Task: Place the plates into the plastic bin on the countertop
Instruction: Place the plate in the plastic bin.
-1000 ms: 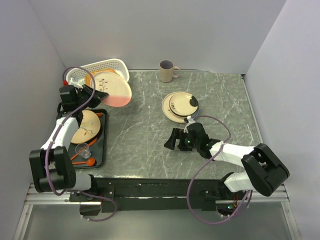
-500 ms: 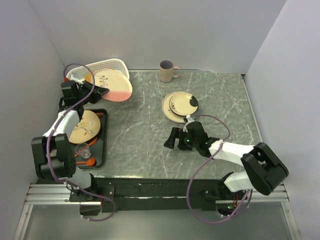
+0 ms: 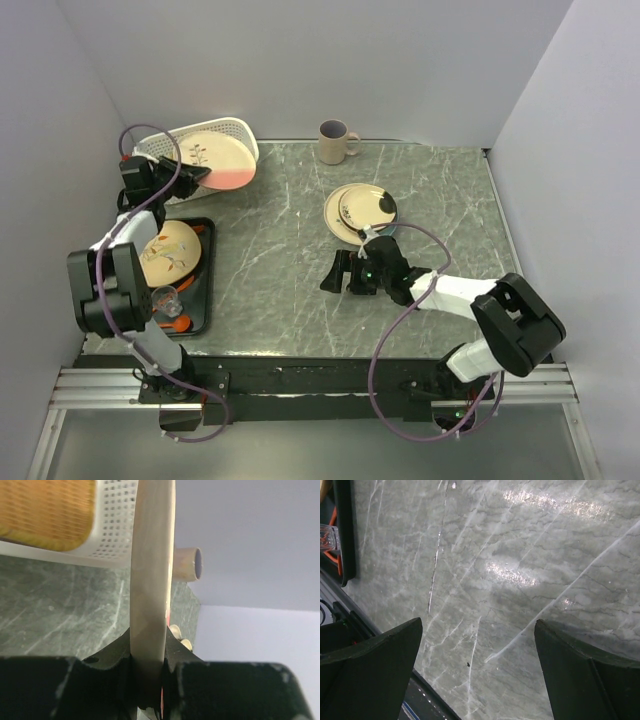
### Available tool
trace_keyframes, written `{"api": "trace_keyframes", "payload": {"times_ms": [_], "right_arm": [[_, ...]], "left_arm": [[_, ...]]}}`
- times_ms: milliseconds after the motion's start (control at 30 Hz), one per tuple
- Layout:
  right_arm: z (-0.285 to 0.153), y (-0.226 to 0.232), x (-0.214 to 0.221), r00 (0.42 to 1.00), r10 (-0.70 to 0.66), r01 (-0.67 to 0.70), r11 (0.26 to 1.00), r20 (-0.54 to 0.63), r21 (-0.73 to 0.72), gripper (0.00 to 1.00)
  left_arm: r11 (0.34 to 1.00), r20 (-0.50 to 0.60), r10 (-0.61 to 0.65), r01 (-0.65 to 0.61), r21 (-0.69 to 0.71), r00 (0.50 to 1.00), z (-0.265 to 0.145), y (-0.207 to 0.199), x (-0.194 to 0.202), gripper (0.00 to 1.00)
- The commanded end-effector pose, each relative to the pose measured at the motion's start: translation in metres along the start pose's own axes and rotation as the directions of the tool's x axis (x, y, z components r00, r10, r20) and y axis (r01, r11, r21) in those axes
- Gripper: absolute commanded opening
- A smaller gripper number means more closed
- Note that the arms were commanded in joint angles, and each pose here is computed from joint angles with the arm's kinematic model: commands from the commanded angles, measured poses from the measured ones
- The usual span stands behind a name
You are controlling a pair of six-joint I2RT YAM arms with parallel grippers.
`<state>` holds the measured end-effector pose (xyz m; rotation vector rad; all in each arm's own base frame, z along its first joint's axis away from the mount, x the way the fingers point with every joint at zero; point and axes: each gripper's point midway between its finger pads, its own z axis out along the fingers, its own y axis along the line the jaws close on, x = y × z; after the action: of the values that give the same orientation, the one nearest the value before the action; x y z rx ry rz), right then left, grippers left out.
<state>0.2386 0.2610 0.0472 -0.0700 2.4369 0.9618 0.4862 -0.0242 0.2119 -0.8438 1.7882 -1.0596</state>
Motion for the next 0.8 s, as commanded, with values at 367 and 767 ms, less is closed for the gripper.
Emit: {"api": "trace_keyframes", "payload": {"times_ms": [367,767], "right_arm": [[-0.018,0.003,-0.008,0.997,-0.021,0.02,1.0,0.074,0.015,1.0],[-0.006,0.012,-0.014,0.997,-0.068,0.068,0.998,0.045,0.004,1.0]], "left_arm": [[0.978,0.098,0.009,-0.029,0.204,0.995,0.046,-0.059,-0.066,0.01],[0.989,0.126,0.039,-0.056,0.134,0.991,0.059,-0.044,-0.087,0.01]]}}
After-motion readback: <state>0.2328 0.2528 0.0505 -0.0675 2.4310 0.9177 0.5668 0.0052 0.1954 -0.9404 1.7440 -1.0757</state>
